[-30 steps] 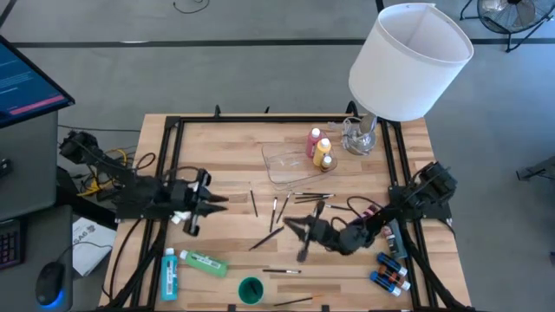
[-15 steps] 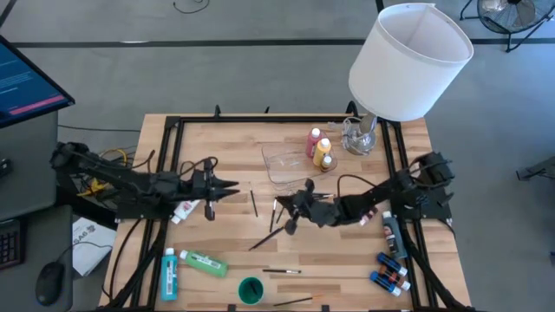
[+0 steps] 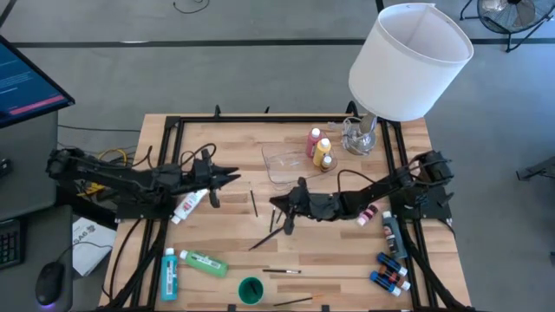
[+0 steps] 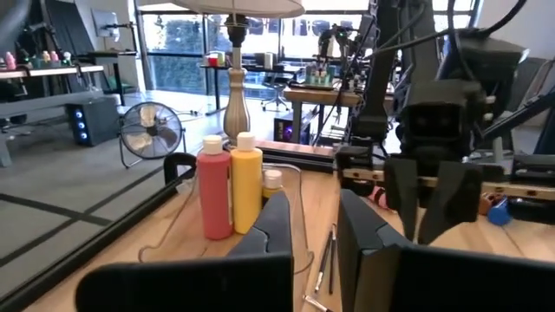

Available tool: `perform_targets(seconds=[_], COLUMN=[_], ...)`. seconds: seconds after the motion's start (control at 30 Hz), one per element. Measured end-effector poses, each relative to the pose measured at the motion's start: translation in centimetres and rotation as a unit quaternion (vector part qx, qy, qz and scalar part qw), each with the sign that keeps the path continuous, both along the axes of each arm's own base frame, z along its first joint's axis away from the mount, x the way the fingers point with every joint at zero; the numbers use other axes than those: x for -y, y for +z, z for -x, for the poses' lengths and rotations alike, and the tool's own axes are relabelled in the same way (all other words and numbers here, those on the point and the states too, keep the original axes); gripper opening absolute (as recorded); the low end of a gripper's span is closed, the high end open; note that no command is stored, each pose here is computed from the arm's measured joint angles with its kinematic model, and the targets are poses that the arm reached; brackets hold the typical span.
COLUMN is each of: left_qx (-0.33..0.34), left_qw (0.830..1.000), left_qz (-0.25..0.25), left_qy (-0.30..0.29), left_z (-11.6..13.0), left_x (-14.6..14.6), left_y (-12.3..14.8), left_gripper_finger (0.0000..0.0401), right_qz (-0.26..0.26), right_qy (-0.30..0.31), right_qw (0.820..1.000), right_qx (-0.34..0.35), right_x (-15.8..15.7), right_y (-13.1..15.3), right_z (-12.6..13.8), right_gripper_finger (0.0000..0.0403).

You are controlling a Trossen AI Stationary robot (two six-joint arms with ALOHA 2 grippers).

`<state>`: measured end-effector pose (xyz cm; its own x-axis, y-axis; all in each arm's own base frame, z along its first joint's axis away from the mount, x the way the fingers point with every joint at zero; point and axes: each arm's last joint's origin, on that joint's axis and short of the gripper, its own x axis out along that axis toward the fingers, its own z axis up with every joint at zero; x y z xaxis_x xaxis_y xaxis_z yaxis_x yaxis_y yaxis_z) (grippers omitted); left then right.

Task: Pick & Place Paint Supplies
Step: Adjust the gold paintbrush on the table

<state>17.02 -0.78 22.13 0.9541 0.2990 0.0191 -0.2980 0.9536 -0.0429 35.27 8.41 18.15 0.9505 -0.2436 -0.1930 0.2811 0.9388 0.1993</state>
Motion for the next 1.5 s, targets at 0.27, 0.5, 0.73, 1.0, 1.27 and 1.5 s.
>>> perform_targets(seconds=[0.27, 0.5, 0.73, 1.0, 1.27, 1.5], left_qx=[-0.002, -0.014, -0.014, -0.013, -0.026, -0.043], left_qw=[0.999, 0.999, 0.999, 0.999, 0.999, 0.998], left_qz=[0.035, 0.033, 0.031, 0.035, 0.034, 0.044], left_qy=[-0.010, -0.014, -0.014, -0.014, -0.013, -0.012], left_z=[0.0, 0.0, 0.0, 0.0, -0.3, -0.7], left_x=[0.1, 0.1, 0.1, 0.1, 0.1, 0.2], left_y=[-0.3, -0.5, -0.5, -0.5, -0.9, -1.5], left_gripper_finger=[0.0001, 0.0001, 0.0001, 0.0001, 0.0001, 0.0001], right_qz=[-0.001, 0.002, 0.004, 0.004, 0.004, -0.002], right_qy=[0.015, 0.019, 0.020, 0.019, 0.019, 0.018], right_qw=[1.000, 1.000, 1.000, 1.000, 1.000, 0.999], right_qx=[0.004, -0.006, -0.013, -0.013, -0.013, -0.029], right_x=[-1.1, -1.3, -1.3, -1.3, -1.3, -1.4], right_y=[0.2, 0.1, -0.1, -0.1, -0.1, -0.4], right_z=[0.1, 0.2, 0.3, 0.3, 0.3, 0.4], right_gripper_finger=[0.0021, 0.0021, 0.0021, 0.0021, 0.0021, 0.0021])
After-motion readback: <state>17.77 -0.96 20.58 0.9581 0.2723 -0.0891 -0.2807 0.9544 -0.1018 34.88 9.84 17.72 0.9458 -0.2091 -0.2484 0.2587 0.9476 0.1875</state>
